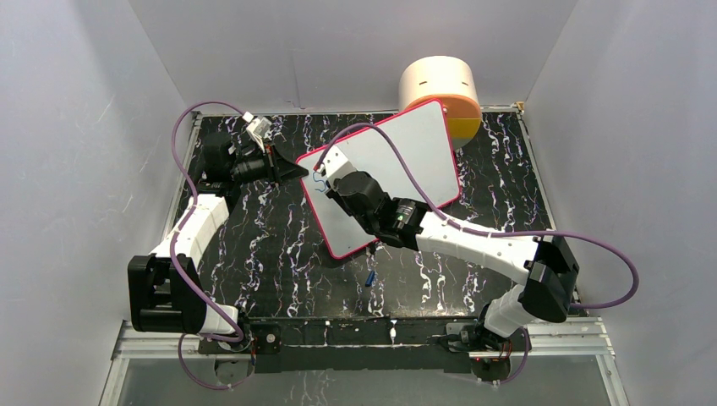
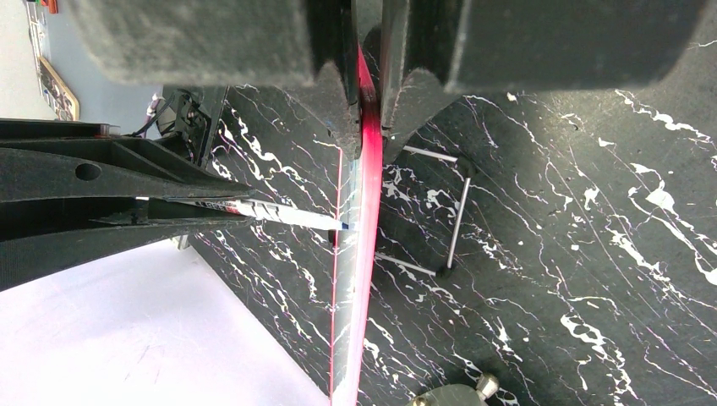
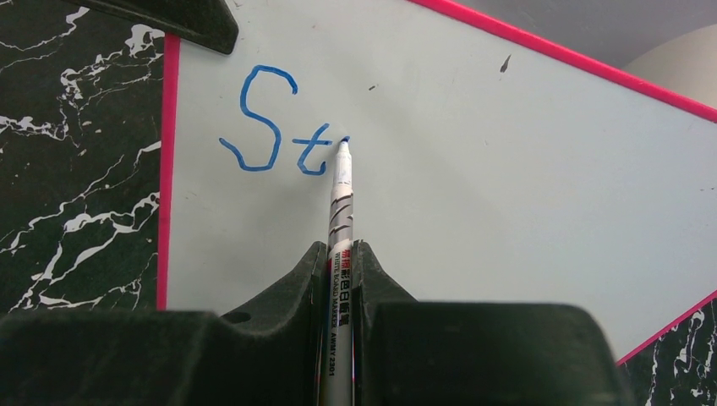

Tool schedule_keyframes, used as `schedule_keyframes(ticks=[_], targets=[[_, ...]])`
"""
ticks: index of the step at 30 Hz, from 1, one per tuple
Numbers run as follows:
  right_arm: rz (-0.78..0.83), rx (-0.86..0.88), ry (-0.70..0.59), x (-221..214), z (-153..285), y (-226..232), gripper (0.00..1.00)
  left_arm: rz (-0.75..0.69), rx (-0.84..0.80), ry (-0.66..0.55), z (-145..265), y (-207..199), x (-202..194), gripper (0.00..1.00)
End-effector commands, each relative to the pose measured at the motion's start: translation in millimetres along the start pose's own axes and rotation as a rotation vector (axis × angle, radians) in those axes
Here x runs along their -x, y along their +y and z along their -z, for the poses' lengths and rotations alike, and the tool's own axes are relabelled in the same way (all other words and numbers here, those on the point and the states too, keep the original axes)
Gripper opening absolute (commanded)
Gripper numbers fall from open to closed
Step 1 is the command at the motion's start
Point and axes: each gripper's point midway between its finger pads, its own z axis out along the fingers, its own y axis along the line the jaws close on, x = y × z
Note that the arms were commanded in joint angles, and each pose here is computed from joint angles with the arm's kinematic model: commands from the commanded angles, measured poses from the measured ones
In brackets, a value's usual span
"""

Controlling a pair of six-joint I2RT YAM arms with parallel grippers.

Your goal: Write a sentence on the whiteboard

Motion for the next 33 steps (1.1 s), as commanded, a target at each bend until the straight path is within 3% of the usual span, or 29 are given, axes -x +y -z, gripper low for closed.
schedule_keyframes(ticks=[1,33], targets=[[-0.042,-0.022,-0.013,13,3,-7,0.0,-0.007,-0.013,0.066,-9,0,-22,0.0],[-0.072,0.016,0.034,-5,13,-3,0.0,-0.002,-0.014,0.069,-10,1,-23,0.0]])
